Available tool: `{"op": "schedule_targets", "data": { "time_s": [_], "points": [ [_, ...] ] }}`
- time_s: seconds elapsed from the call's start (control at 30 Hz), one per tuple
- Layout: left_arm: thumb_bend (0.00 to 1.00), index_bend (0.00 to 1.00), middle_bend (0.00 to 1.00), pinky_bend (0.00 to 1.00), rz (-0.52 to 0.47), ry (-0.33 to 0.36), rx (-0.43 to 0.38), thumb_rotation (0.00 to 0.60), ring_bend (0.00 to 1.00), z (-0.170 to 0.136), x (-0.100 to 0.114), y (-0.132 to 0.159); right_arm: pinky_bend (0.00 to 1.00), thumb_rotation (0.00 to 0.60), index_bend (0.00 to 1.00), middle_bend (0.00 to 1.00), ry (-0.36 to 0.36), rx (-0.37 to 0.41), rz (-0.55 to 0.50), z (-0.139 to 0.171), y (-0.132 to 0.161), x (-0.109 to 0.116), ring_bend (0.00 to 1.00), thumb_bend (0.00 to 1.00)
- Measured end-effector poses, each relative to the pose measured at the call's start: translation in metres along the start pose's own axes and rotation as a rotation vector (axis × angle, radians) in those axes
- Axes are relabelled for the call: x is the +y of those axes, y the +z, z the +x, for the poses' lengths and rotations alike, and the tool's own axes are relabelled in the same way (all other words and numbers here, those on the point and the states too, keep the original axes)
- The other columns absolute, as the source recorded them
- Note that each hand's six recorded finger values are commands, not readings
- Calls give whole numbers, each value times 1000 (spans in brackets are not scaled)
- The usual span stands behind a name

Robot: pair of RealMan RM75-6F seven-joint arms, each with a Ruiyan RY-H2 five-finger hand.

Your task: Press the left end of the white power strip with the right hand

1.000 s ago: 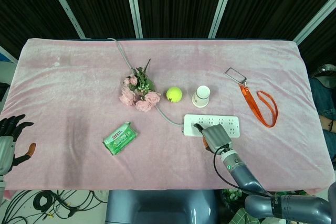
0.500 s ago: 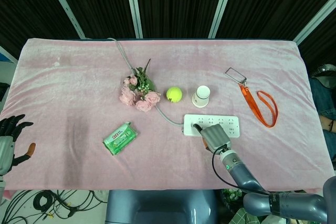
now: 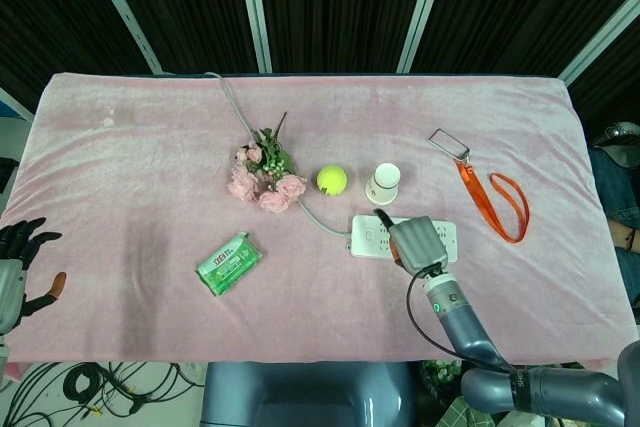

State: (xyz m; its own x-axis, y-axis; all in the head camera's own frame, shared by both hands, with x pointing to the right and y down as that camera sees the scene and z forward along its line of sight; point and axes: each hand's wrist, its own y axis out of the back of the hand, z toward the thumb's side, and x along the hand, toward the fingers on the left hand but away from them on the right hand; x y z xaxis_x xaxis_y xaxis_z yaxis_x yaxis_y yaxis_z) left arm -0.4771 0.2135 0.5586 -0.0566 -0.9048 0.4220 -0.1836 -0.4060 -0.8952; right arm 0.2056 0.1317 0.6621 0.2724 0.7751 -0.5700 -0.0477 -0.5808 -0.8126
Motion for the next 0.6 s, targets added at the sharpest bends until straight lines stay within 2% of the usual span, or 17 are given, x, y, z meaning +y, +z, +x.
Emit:
{"op": "schedule_targets", "data": {
  "time_s": [0.03,0.07,0.13,0.17,0.23,0.3,0.4,0.5,0.6],
  "points": [
    [373,257,101,77,-1,1,0,600,43,0,0,0,972,600,78,716,-32,-8,-24,1,-3,7,858,484],
    [373,257,101,77,-1,1,1,600,43,0,0,0,913,600,69,626,-65,-15,-54,3,-7,16,791,433],
    [373,257,101,76,-2,0,2,600,43,-1,0,0,724,600,53,456,-98,-23,-93,8,-14,29,639,344],
    [373,257,101,76,-2,0,2,600,43,-1,0,0,595,600,46,361,-106,-26,-104,11,-18,34,536,298],
    [373,257,101,77,-2,0,1,600,43,-1,0,0,419,600,42,242,-121,-35,-118,18,-27,45,398,245],
    [373,257,101,77,-1,-1,-1,600,43,-2,0,1,311,600,41,160,-135,-48,-126,27,-39,58,299,211],
    [373,257,101,77,1,0,0,600,43,-2,0,1,266,600,41,101,-158,-74,-111,45,-64,78,231,188],
    [373,257,101,77,1,5,1,600,43,-2,0,2,242,600,40,83,-196,-114,-85,73,-96,99,219,179],
    [373,257,100,76,-1,12,2,600,43,-2,1,2,238,600,41,81,-243,-155,-81,107,-125,109,219,177]
  ]
}}
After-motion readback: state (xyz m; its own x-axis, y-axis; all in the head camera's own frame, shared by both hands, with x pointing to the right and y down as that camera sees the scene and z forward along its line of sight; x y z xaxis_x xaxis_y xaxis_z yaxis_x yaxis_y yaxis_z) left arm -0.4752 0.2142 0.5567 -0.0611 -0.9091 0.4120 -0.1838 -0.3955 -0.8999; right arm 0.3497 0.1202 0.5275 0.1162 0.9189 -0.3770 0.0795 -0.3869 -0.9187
